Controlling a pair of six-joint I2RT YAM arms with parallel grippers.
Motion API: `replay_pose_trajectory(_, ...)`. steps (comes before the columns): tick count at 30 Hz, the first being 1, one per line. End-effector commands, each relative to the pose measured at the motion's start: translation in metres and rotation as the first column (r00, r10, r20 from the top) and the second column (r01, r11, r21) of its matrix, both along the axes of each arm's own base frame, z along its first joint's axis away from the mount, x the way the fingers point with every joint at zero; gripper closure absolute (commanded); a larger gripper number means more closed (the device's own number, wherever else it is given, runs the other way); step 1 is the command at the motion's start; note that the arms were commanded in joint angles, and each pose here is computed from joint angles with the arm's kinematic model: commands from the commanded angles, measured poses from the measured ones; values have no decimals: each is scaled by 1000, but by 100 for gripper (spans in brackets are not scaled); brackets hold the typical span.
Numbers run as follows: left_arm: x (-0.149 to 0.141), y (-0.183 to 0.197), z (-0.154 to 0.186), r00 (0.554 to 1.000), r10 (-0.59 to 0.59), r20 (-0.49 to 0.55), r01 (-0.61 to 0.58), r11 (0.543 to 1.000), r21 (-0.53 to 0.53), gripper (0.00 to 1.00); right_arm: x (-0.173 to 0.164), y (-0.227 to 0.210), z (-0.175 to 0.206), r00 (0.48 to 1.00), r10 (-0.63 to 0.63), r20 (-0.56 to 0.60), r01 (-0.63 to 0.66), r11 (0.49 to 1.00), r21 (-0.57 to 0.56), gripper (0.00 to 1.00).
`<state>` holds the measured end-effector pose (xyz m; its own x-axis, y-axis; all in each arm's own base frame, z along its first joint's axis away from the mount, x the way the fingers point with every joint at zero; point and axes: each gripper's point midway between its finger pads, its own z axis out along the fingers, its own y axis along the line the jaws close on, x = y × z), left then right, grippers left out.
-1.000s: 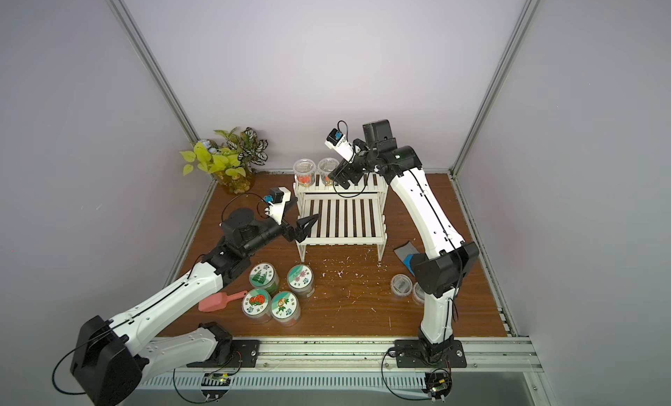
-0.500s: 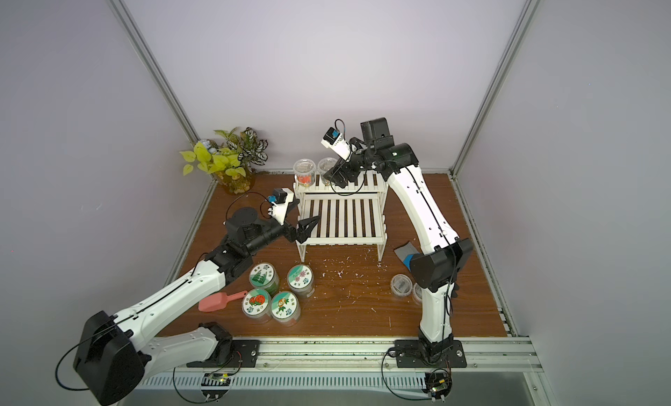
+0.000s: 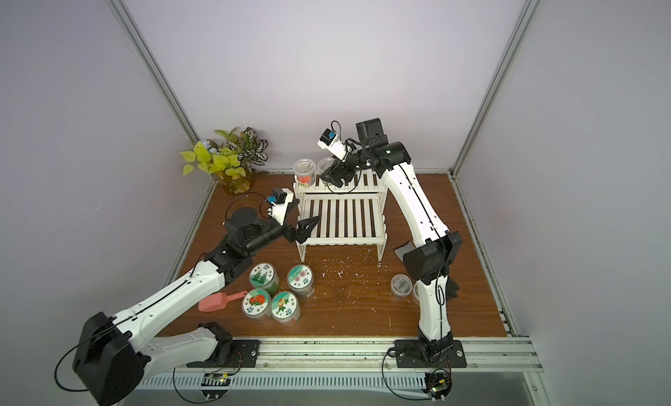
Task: Place the seed container on the shelf
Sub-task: Place the seed jar on the shelf.
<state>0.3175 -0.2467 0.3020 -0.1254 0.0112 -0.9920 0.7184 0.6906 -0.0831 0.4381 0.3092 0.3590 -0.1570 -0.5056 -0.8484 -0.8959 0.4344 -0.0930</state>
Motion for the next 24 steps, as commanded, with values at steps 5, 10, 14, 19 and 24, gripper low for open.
replay_pose_trajectory(5, 0, 5, 17, 999, 13, 34, -13, 1000, -24, 0, -21, -2, 35, 1000, 1, 7, -2, 998, 70, 23)
replay_pose_trajectory(10, 1, 6, 15, 999, 23, 29, -22, 999, -26, 0, -24, -7, 49, 999, -52, 5, 51, 990, 129, 24)
replay_pose_trajectory(14, 3, 9, 15, 999, 44, 21, -43, 998, -35, 0, -19, -18, 57, 985, -171, -1, 168, 965, 201, 24)
replay_pose_trajectory(19, 5, 12, 19, 998, 68, 19, -67, 996, -66, 0, -24, -29, 63, 967, -254, 14, 237, 918, 317, 25)
replay_pose_trajectory(24, 6, 11, 22, 998, 66, 20, -64, 994, -83, 0, -25, -34, 59, 954, -297, 32, 270, 905, 328, 25)
